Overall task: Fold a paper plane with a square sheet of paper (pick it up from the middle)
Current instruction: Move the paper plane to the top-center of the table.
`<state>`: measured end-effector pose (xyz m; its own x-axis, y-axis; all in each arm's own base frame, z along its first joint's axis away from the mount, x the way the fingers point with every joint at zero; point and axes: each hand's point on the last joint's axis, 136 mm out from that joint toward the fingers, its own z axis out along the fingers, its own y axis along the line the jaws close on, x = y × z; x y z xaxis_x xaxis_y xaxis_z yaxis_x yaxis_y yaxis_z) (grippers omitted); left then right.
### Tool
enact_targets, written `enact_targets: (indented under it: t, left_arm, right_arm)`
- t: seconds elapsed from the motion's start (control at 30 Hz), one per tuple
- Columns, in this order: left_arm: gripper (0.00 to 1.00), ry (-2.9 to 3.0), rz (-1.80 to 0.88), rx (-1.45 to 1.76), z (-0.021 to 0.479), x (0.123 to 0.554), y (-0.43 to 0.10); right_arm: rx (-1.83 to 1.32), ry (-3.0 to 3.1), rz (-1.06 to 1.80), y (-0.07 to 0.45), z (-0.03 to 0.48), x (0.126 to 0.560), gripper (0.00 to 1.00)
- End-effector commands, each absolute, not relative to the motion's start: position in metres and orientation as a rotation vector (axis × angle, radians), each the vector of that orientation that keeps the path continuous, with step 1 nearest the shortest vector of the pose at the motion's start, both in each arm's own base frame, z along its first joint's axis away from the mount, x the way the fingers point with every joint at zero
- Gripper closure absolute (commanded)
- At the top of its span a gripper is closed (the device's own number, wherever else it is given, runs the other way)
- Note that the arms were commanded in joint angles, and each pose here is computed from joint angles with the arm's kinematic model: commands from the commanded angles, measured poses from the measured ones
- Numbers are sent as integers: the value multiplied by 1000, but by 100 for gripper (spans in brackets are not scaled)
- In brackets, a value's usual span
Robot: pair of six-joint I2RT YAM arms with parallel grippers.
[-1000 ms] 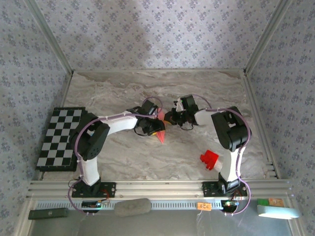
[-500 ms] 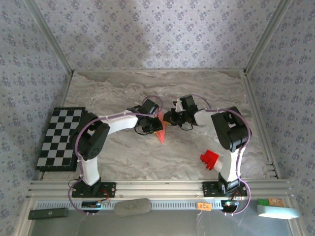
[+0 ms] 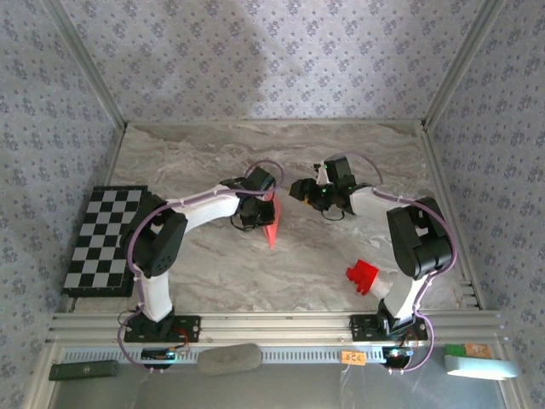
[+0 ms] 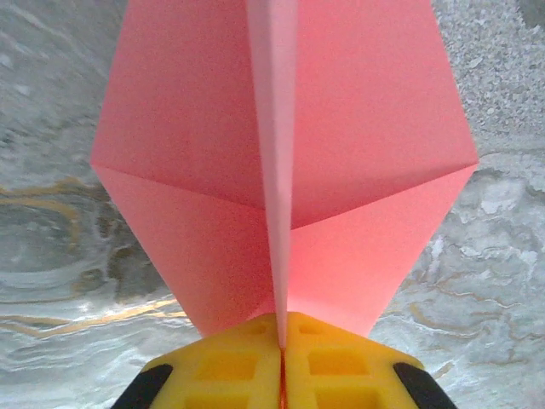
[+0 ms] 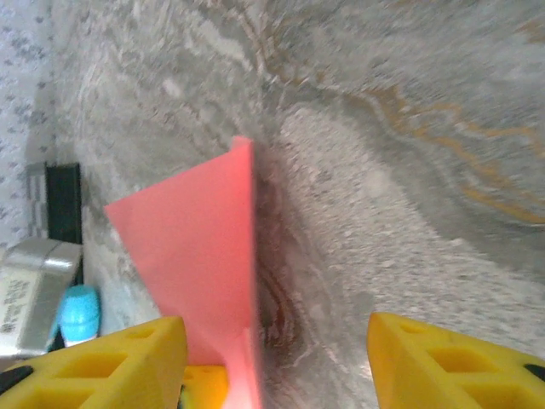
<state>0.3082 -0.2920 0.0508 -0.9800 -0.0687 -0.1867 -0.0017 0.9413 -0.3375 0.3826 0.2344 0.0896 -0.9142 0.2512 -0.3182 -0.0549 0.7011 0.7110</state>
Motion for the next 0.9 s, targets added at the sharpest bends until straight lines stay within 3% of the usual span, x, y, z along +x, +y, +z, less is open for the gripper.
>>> enact_targets:
  t: [0.0, 0.47, 0.63, 0.87]
  left_arm:
    - [92, 2922, -325, 37, 56, 311, -272]
    - [89, 2987, -107, 127, 41, 314, -265]
    - [80, 2997, -125, 131, 34, 312, -270]
    - [86, 3012, -129, 131, 27, 313, -273]
  right_arm:
    - [159, 2545, 956, 218, 82, 376, 40]
    - [193, 2543, 932, 210, 81, 378, 40]
    - [196, 2538, 934, 209, 83, 379, 40]
    - [196, 2541, 934, 209, 81, 378, 40]
